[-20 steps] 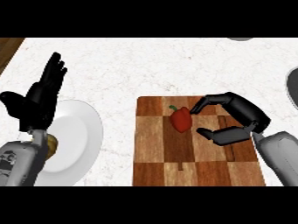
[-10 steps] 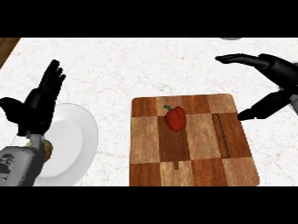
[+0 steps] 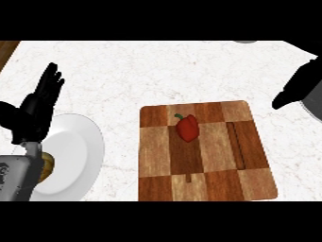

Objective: Pick the bell pepper from the cutting board and place it in the pan

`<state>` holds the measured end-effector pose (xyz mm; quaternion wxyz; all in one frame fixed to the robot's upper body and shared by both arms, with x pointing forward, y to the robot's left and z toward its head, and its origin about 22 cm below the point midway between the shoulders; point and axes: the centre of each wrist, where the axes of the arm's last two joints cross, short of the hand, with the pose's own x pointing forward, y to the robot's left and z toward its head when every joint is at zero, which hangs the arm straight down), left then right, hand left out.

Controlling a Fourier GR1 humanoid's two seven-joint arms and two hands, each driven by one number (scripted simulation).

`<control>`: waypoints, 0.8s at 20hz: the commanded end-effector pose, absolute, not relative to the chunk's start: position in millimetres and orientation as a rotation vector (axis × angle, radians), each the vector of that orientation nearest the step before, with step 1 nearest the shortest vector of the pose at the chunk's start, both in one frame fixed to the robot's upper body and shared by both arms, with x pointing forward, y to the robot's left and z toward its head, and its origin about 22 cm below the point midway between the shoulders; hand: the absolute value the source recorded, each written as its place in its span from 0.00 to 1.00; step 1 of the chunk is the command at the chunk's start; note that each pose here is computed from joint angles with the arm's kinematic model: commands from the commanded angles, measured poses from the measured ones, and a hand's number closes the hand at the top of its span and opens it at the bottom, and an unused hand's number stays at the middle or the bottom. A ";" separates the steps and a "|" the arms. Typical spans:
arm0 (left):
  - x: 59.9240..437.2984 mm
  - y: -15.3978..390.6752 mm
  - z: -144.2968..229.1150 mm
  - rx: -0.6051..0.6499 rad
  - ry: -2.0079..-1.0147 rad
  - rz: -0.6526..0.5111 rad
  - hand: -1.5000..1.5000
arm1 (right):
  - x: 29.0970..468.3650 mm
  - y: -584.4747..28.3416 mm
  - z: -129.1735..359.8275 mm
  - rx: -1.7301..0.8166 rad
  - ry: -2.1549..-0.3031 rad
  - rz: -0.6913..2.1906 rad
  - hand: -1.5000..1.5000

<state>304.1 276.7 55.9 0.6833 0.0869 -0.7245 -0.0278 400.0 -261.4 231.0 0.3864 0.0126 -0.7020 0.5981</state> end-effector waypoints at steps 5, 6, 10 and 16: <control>307.7 288.2 53.8 0.178 -1.617 -0.056 0.50 | 404.6 -195.6 251.5 0.000 -1.807 1.614 0.00; 307.7 273.4 56.7 0.190 -1.607 -0.039 0.50 | 410.4 -183.9 247.9 0.018 -1.786 1.623 0.00; 299.9 269.2 44.1 0.195 -1.612 -0.057 0.50 | 401.7 -171.5 237.9 0.173 -1.719 1.667 0.00; 298.2 271.4 54.1 0.209 -1.598 -0.048 0.50 | 365.6 -156.0 214.2 0.190 -1.673 1.731 0.00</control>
